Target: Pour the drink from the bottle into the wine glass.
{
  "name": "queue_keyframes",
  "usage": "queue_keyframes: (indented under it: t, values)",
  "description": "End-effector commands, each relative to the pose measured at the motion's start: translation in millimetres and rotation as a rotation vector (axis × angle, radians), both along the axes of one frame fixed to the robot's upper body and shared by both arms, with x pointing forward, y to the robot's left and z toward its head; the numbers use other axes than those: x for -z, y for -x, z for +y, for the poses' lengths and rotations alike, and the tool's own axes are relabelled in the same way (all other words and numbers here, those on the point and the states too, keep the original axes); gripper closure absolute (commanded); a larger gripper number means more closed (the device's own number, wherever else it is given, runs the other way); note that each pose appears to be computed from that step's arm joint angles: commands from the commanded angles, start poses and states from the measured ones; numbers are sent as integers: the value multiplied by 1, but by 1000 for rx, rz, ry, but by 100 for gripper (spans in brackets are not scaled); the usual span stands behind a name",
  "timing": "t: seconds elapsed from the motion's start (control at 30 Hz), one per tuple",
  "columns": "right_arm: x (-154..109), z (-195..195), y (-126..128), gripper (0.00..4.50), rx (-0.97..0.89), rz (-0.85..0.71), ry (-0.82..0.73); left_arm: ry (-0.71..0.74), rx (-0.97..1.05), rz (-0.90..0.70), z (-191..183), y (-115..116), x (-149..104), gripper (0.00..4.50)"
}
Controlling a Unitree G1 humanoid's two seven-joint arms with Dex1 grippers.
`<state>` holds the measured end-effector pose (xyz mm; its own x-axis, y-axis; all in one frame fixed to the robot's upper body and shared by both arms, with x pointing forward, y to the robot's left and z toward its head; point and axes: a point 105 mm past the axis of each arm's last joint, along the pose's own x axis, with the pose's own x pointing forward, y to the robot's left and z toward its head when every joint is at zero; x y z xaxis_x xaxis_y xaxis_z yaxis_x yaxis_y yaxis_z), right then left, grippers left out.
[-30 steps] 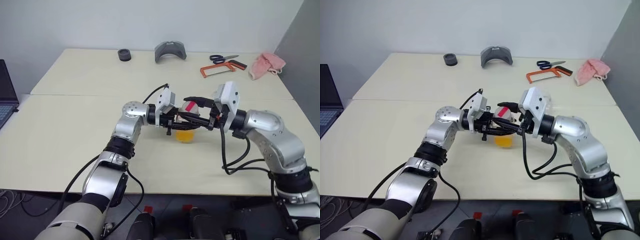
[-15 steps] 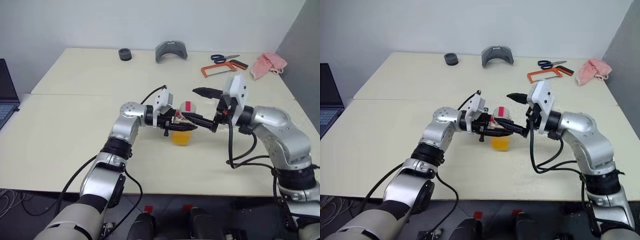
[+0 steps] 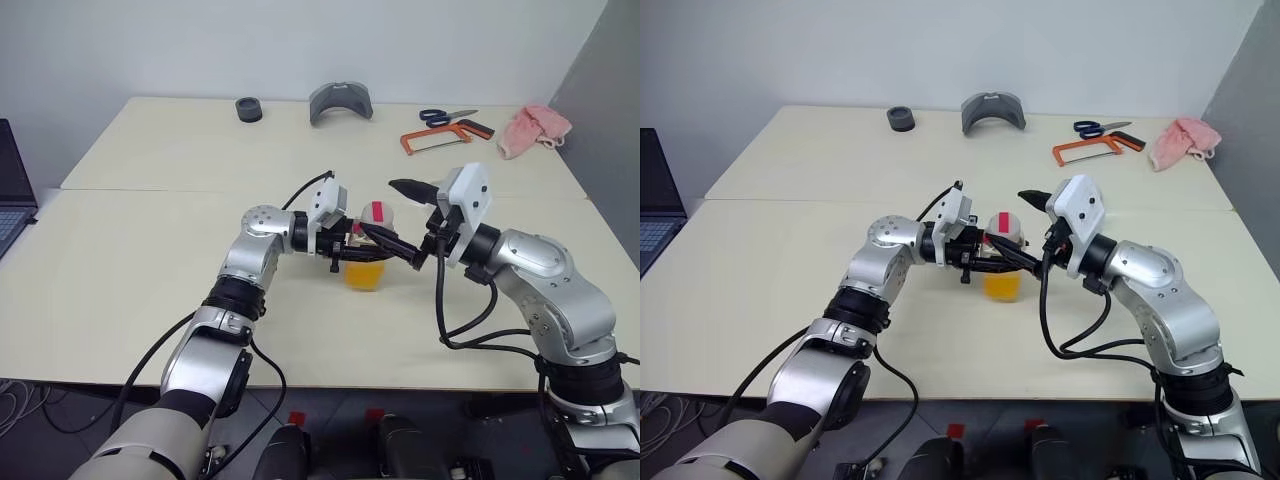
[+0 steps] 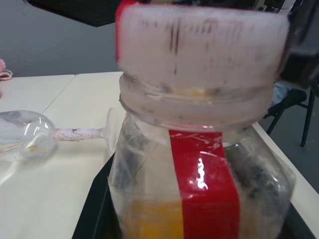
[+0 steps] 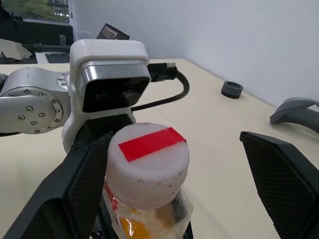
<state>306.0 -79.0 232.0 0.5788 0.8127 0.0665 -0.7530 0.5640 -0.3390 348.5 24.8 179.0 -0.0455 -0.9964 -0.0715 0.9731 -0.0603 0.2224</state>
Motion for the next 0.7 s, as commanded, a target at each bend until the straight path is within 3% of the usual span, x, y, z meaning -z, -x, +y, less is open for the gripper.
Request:
queue_keyframes:
  t: [0.03,0.7]
  values:
    - [-13,-16,0,15,64,-40,-20,26,22,-51,-2,2,-14,286]
    - [-12,-15,25,15,-52,56,-52,21,18,-54,-1,1,-13,286]
